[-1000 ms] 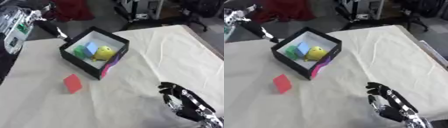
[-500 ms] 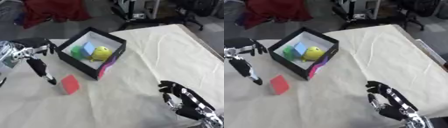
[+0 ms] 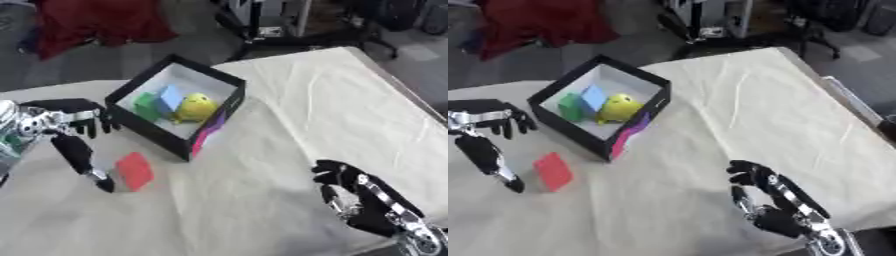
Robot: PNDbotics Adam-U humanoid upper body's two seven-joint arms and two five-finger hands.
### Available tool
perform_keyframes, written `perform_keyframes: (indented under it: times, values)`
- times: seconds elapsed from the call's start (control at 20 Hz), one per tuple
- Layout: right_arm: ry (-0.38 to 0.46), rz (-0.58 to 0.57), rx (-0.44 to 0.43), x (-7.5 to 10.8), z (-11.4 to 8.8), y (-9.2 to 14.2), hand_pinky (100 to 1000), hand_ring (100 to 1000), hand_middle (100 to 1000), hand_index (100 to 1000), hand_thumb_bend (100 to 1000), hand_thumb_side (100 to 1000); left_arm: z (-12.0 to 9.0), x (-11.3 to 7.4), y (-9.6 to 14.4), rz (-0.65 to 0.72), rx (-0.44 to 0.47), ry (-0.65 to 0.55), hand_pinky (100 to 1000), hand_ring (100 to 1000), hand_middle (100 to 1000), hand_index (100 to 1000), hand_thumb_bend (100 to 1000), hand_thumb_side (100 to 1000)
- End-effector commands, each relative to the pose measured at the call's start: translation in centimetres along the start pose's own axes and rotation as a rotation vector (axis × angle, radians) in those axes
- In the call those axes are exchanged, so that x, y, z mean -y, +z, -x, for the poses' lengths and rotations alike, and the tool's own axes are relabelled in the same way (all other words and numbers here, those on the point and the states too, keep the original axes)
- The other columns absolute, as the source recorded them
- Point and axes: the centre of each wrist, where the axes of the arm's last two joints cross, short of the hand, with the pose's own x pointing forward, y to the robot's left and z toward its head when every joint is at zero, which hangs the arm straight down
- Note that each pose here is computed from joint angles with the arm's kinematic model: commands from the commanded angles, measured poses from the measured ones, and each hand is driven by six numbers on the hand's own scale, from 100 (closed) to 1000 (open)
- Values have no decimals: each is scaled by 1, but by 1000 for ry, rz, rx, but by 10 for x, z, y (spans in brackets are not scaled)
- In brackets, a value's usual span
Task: Pick up objects on the table and place them in the box.
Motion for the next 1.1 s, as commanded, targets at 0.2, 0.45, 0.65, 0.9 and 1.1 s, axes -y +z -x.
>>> perform_keyframes:
  times: [0.2,0.45,0.65,0.9,1.1]
  values:
    - [26,-5,14,6,-4,-1,858,793,801,908,100,452,-6,7,-9,61,-30,127,720,674,727,851,904,327]
    - [25,-7,16,6,-5,-2,858,793,801,907,100,452,-11,19,-21,39,-71,134,710,666,724,845,870,332]
    - [24,-6,17,6,-5,-2,858,793,801,908,100,452,-12,25,-27,1,-114,105,705,662,722,839,850,341]
    - [24,-7,18,6,-5,-2,858,793,801,907,100,452,-12,32,-35,-1,-150,68,692,652,718,832,818,343]
    - [23,-8,18,6,-5,-2,858,793,801,907,100,452,-12,39,-42,-4,-173,35,681,643,713,824,777,345]
